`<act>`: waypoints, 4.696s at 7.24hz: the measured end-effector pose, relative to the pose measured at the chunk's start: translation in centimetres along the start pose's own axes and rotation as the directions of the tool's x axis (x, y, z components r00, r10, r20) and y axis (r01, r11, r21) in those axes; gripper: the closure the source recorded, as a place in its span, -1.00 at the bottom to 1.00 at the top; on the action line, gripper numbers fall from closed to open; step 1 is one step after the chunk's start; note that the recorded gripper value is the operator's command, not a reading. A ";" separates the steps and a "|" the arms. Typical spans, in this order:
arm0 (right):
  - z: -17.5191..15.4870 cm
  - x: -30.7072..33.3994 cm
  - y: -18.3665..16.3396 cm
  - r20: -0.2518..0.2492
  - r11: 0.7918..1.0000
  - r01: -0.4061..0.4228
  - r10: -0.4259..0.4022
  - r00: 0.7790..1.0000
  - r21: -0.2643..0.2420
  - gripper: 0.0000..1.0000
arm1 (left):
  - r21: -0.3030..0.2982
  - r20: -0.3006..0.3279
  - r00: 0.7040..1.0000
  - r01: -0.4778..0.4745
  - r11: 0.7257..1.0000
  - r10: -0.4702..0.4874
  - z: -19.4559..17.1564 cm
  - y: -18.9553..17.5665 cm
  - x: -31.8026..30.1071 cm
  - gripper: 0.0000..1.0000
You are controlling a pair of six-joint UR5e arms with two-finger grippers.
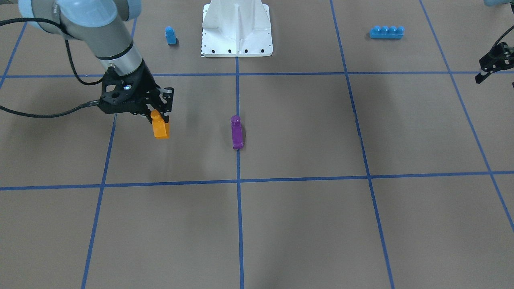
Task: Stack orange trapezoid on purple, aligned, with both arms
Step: 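Carry the orange block with the right gripper above the purple block, then lower and align the orange block onto the purple block with the right gripper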
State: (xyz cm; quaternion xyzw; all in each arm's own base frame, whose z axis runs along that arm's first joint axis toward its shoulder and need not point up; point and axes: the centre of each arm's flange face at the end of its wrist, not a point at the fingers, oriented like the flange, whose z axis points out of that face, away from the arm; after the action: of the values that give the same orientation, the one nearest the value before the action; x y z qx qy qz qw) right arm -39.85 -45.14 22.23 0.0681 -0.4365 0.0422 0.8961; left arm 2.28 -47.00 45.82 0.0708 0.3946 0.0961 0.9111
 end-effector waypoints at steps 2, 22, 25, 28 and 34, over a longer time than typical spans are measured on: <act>1.6 -7.3 2.8 0.003 0.999 -0.045 0.045 0.999 0.000 1.00 | -0.019 0.000 1.000 -0.011 1.000 0.011 0.9 0.1 -1.8 -1.00; 9.8 -16.8 6.2 -0.121 0.992 0.126 -0.121 0.985 0.032 1.00 | -0.025 -0.005 1.000 -0.011 1.000 0.010 1.2 0.0 -2.1 -1.00; 10.3 -16.8 6.5 -0.129 0.992 0.126 -0.121 0.984 0.030 1.00 | -0.024 -0.005 1.000 -0.011 1.000 0.011 1.2 0.1 -2.0 -1.00; 10.9 -16.7 6.5 -0.139 0.992 0.125 -0.119 0.983 0.031 1.00 | -0.024 -0.006 1.000 -0.012 1.000 0.012 1.2 0.1 -2.0 -1.00; 10.9 -17.1 6.8 -0.131 0.992 0.126 -0.122 0.984 0.029 1.00 | -0.022 -0.006 1.000 -0.013 1.000 0.013 1.1 0.1 -1.9 -1.00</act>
State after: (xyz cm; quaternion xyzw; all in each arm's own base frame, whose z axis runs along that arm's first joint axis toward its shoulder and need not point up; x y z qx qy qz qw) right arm -59.74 -40.39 15.98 0.1087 -0.3717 -0.0013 0.9220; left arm 1.81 -47.44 47.94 0.0629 0.3958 0.1067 0.9100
